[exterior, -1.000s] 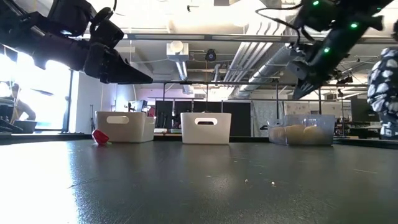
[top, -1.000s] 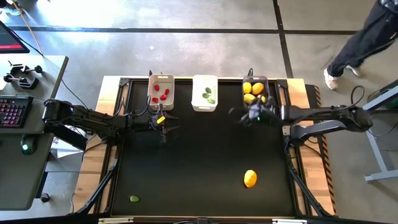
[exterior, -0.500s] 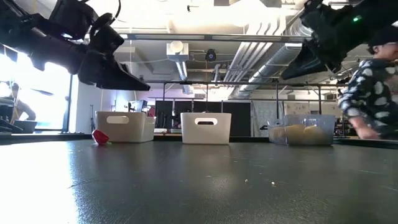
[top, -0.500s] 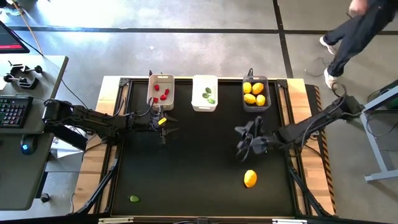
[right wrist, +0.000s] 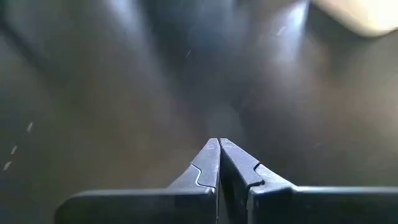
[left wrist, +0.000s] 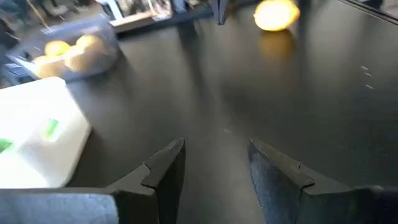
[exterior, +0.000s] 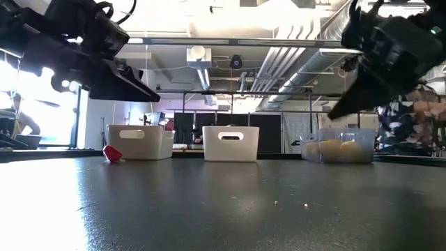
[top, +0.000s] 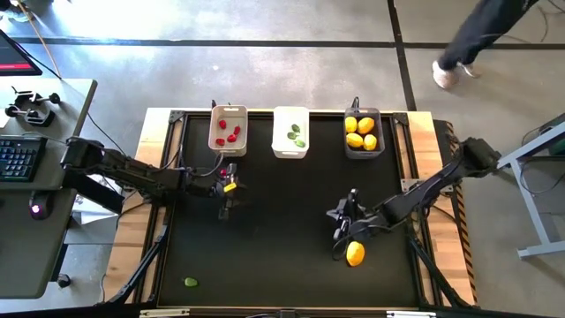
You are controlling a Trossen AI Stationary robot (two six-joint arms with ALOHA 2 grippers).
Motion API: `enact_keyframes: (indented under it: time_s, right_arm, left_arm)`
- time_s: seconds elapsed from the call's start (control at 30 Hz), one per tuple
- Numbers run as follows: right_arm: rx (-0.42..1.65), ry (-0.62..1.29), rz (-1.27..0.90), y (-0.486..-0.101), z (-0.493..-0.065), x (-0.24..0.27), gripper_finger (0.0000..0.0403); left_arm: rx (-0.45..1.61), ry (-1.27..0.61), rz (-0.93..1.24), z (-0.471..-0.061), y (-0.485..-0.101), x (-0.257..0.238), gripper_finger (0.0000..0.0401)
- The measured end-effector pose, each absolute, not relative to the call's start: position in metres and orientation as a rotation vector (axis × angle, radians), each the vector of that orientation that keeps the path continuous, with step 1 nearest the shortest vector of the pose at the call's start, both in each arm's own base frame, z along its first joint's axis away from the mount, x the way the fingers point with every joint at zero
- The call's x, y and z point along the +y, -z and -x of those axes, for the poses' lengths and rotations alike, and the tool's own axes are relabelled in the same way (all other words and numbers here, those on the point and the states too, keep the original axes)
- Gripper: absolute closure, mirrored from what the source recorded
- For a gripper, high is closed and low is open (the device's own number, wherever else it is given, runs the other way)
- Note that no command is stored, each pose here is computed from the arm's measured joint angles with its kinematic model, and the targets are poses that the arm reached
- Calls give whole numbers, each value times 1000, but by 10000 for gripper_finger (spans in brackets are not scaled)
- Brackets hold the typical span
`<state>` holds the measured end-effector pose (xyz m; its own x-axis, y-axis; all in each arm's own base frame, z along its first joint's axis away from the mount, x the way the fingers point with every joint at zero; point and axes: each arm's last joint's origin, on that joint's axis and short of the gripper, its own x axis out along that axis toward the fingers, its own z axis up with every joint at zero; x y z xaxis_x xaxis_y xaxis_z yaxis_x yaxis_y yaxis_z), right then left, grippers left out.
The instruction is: Sort produce into baskets
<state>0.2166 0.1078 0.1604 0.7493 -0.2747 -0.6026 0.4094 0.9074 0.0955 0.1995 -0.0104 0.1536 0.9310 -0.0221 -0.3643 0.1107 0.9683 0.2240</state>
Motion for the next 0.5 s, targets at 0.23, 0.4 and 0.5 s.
enact_keyframes:
  time_s: [0.23,0.4,0.5]
  right_arm:
    - [668,315,-294,-143,-232,108,403]
    - [642,308,-239,-141,-241,103,402]
    - [628,325,-235,-141,-244,99,402]
  left_arm:
    - [501,222,-209,-206,-163,-36,256]
    - [629,372,-132,-205,-177,-67,292]
    - [728,451,-125,-196,-183,-90,320]
